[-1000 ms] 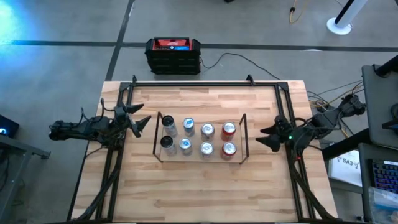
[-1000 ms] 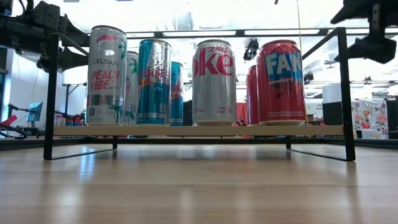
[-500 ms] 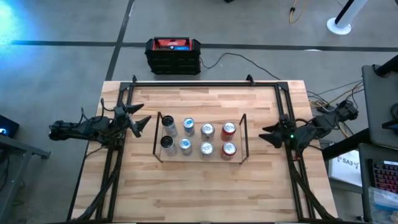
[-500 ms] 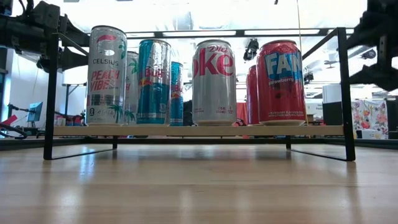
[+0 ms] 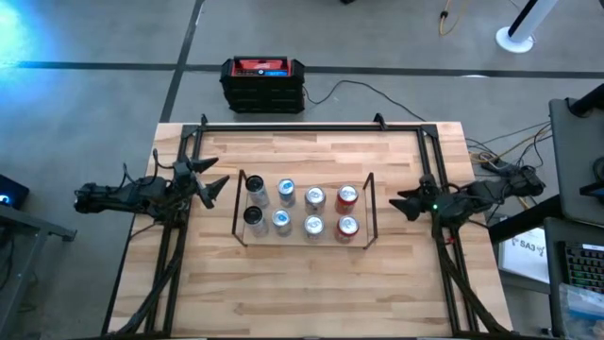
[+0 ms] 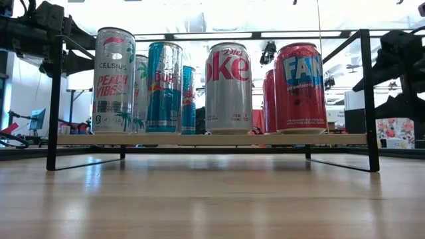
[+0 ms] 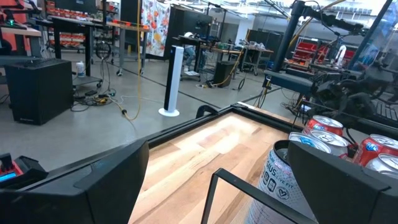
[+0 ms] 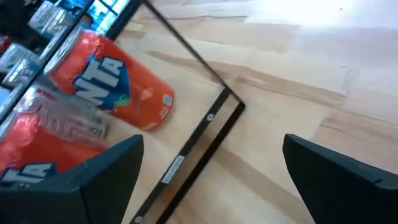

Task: Place canned beverage on shelf
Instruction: Return to Home Position

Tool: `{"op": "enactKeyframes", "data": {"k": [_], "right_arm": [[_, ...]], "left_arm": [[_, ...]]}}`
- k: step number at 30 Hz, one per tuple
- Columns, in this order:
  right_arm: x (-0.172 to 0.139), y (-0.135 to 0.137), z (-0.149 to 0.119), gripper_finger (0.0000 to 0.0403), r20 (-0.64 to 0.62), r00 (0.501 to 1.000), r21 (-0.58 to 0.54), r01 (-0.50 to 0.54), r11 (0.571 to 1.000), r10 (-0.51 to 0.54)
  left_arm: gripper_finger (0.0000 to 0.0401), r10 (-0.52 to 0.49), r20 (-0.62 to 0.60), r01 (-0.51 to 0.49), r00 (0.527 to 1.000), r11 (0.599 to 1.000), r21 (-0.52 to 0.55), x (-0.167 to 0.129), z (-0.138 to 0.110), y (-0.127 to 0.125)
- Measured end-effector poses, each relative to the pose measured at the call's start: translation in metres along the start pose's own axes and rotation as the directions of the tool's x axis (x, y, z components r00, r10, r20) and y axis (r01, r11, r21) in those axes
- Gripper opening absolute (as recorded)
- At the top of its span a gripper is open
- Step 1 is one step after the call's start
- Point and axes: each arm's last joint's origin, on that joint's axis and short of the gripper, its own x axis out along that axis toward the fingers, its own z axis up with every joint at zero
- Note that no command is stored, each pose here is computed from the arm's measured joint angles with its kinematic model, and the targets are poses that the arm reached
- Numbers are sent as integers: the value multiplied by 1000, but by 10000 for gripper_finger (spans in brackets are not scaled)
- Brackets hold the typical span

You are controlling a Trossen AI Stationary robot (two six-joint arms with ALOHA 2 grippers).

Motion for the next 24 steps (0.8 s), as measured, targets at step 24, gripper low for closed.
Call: {"op": "enactKeyframes", "data": {"k": [24], "right_arm": [[12,-6,2,370,25,980,60,197,978,-199]], "left_arm": [[368,0,0,0,1000,1000,0,0,0,0]]}}
